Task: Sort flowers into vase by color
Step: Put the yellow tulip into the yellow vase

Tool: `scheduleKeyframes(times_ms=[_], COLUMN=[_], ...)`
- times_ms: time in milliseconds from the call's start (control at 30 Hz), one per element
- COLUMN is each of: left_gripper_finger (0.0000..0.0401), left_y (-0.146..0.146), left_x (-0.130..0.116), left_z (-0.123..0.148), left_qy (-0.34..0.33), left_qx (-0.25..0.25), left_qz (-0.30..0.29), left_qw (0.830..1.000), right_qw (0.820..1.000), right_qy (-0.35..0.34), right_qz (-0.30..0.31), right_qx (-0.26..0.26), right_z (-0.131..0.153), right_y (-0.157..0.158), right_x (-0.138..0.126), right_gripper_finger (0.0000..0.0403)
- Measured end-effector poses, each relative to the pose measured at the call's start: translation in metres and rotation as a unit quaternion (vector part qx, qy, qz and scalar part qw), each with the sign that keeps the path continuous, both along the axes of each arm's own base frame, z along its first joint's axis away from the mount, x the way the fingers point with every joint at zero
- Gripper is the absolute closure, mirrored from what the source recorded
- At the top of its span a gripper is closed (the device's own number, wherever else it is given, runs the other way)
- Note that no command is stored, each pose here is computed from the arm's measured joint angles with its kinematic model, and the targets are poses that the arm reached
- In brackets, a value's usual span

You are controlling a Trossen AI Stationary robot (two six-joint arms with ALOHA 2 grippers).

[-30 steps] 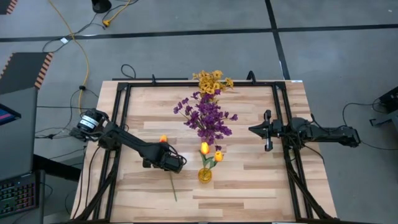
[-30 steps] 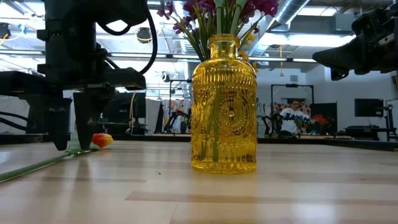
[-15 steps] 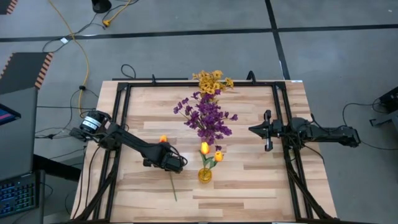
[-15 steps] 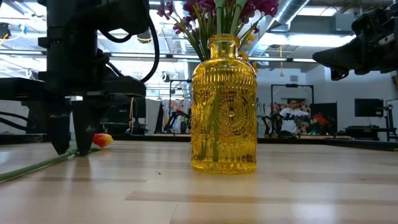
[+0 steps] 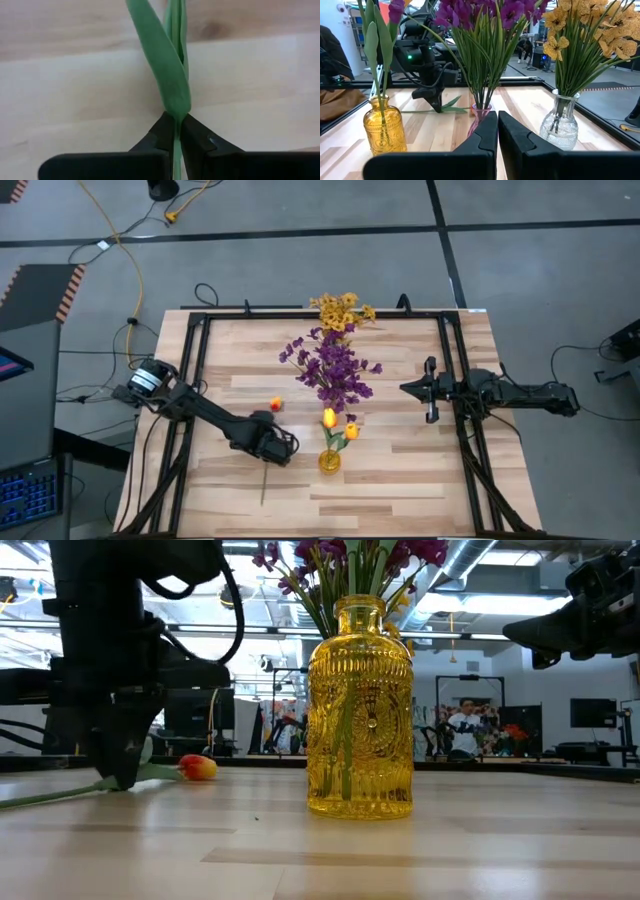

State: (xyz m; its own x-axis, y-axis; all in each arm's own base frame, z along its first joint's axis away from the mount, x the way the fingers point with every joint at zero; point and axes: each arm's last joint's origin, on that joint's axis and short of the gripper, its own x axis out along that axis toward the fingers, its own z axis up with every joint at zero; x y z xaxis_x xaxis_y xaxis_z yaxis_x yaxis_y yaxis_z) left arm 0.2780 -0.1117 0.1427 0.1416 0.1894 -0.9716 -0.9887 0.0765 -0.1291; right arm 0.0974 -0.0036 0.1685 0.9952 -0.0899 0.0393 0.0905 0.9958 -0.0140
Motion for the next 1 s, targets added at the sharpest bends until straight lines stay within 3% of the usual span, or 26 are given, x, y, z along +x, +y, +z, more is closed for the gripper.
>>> scheduleKeyframes(times_ms=[267, 467, 800, 1000], left_gripper_finger=[0.0400, 0.0401, 0.0401, 0.0401], left_y=[-0.009, -0.017, -0.029, -0.036], left_x=[-0.010, -0.024, -0.040, -0.038], left_z=[0.021, 0.045, 0.074, 0.086], left_qy=[-0.058, -0.119, -0.197, -0.235], left_qx=[0.056, 0.119, 0.245, 0.315], left_qz=[-0.005, -0.033, -0.120, -0.171], left_qw=[0.997, 0.985, 0.942, 0.904], right_qw=[1.000, 1.000, 1.000, 1.000], right_qy=[0.000, 0.000, 0.000, 0.000], right_qz=[0.000, 0.000, 0.000, 0.000], right_qx=[0.000, 0.000, 0.000, 0.000], right_z=[0.000, 0.000, 0.000, 0.000], right_y=[0.000, 0.000, 0.000, 0.000], right_x=[0.000, 0.000, 0.000, 0.000], right_gripper_finger=[0.0360, 0.0360, 0.0360, 0.0360])
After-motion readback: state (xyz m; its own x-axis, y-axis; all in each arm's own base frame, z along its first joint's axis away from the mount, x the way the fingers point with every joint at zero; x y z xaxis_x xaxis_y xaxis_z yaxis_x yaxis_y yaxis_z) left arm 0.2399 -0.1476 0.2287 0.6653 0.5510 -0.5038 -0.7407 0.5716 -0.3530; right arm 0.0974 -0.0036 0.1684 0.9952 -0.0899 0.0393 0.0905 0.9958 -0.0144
